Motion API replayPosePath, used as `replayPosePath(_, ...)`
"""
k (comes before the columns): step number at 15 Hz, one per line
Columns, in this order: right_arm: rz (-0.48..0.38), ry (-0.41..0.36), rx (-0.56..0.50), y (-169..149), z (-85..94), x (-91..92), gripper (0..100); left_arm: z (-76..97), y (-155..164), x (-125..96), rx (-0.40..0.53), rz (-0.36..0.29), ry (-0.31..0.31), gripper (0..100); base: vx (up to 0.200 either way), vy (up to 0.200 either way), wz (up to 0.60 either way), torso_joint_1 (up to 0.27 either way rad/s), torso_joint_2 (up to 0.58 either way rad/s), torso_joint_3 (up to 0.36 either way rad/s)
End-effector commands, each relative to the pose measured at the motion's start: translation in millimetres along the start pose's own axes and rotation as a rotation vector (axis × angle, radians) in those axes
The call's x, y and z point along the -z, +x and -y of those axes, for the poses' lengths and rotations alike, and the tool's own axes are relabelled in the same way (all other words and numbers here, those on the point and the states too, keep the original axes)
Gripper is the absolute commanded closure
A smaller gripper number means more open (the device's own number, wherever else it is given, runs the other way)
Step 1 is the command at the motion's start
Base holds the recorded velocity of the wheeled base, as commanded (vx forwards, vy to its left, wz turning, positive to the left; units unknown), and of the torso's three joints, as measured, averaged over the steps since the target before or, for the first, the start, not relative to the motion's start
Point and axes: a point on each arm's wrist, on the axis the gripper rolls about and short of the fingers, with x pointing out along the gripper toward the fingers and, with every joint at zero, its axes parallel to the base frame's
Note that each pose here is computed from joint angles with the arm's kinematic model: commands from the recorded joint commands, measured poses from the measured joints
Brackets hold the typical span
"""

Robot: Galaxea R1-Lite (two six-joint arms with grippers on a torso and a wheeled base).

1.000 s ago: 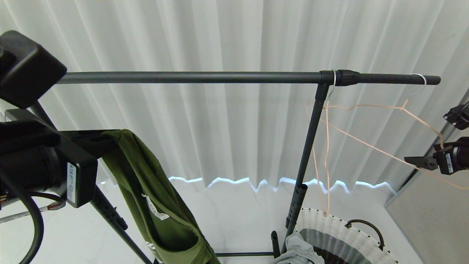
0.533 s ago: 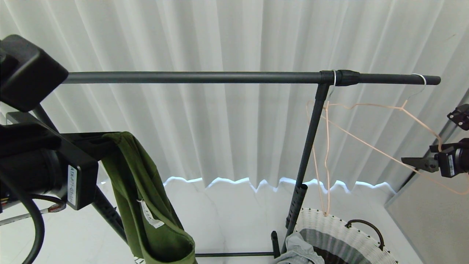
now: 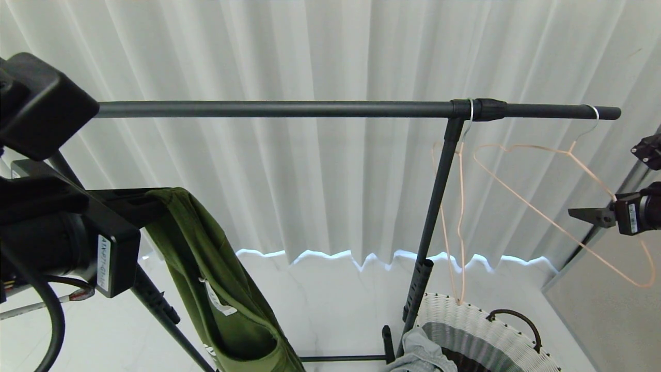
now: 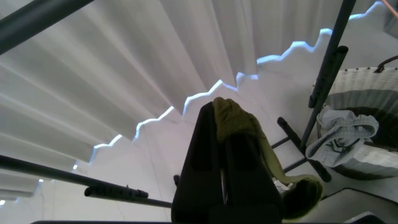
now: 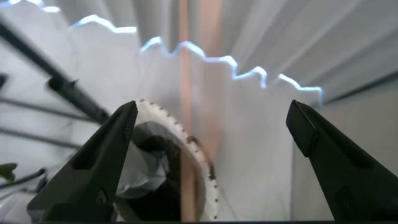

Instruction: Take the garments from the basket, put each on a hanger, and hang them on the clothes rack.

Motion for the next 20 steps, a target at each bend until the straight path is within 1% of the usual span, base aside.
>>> replayPosePath(1, -0.016, 0.014, 0.012, 14, 5.6, -2.8, 0, 0.0, 0, 0, 0.000, 0.000, 0.000, 100, 0.000, 0.000, 0.00, 0.000, 0.00, 0.000)
replayPosePath(4, -0.035, 0.032, 0.004, 23, 7.1, -0.3, 0, -0.1, 0, 0, -0.001, 0.001, 0.000, 100, 0.000, 0.000, 0.00, 0.000, 0.00, 0.000)
replayPosePath(6, -0.046, 0.037, -0.005, 26, 2.2, 0.1, 0, -0.3, -1, 0, -0.001, 0.002, -0.001, 100, 0.000, 0.000, 0.00, 0.000, 0.00, 0.000)
replayPosePath(10, -0.066, 0.099, 0.005, 27, -9.2, -2.5, 0, -0.3, -1, 0, -0.001, 0.002, -0.001, 100, 0.000, 0.000, 0.00, 0.000, 0.00, 0.000)
replayPosePath(12, -0.072, 0.099, 0.028, 27, -11.3, -3.4, 0, -0.3, -1, 0, -0.001, 0.002, -0.001, 100, 0.000, 0.000, 0.00, 0.000, 0.00, 0.000)
replayPosePath(15, -0.071, 0.091, 0.030, 27, -15.0, -6.3, 0, -0.5, -1, 0, -0.001, 0.004, -0.003, 100, 0.000, 0.000, 0.00, 0.000, 0.00, 0.000)
replayPosePath(20, -0.063, 0.103, 0.034, 23, -34.4, -14.5, 0, -0.6, -2, 0, -0.001, 0.004, -0.003, 100, 0.000, 0.000, 0.00, 0.000, 0.00, 0.000)
